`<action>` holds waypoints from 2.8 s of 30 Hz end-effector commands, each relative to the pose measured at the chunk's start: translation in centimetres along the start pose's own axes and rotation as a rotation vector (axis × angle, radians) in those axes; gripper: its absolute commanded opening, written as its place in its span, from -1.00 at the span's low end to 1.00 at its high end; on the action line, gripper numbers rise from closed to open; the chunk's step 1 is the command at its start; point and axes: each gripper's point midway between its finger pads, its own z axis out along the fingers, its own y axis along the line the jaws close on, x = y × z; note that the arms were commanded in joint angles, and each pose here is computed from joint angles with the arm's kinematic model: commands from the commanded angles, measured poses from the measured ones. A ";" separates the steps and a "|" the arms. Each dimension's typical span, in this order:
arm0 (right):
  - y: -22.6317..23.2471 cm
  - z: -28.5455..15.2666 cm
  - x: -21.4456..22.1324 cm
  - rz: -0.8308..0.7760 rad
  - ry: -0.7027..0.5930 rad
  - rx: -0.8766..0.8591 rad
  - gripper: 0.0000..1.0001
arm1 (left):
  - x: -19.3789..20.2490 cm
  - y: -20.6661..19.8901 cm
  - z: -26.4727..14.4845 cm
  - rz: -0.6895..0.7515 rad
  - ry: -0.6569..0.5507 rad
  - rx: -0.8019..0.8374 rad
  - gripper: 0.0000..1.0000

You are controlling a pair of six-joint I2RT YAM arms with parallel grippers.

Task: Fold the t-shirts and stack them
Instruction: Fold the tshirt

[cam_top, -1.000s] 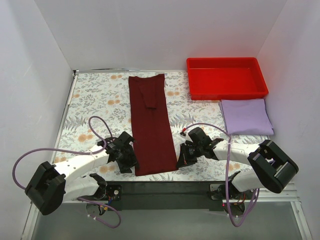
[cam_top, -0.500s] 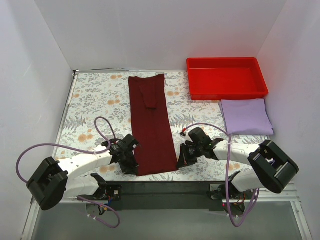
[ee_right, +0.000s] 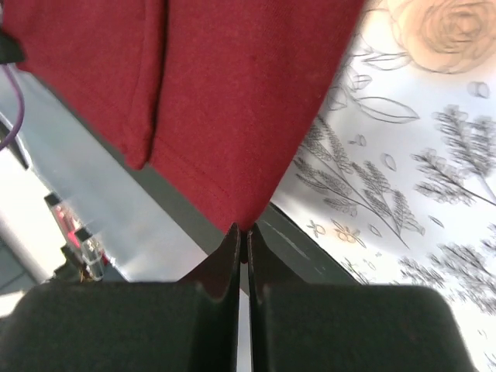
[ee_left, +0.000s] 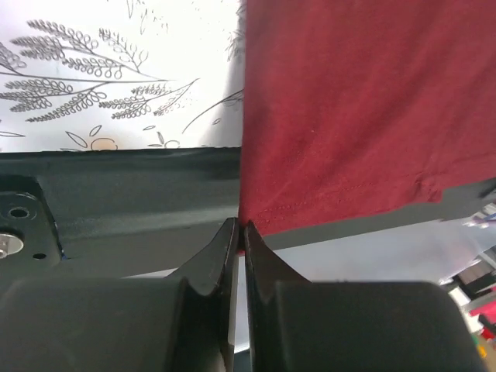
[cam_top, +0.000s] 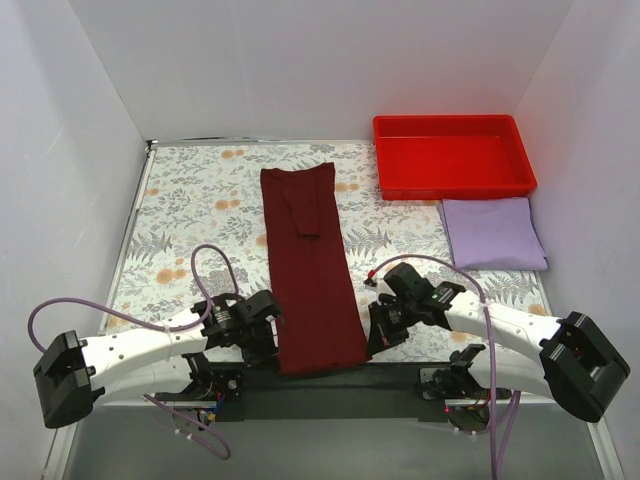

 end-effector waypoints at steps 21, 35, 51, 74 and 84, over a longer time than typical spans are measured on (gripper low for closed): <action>-0.6 -5.5 -24.3 -0.041 -0.319 0.119 -0.97 | -27.5 -3.4 -6.6 -0.102 -0.696 -0.128 -1.00; -3.6 -5.3 -30.2 0.000 -0.336 0.088 -0.97 | -33.7 -4.1 -5.1 -0.097 -0.741 -0.169 -1.00; -4.9 -3.4 -33.2 -0.063 -0.344 0.075 -0.28 | -34.5 -3.2 -3.1 -0.137 -0.726 -0.213 -0.70; 2.9 2.0 -29.1 -0.389 -0.470 0.134 -0.74 | -23.0 -6.8 3.0 -0.027 -0.568 -0.126 -0.63; 1.4 6.0 -30.9 -0.405 -0.420 0.149 -0.72 | -20.9 -4.5 4.9 -0.023 -0.496 -0.163 -0.63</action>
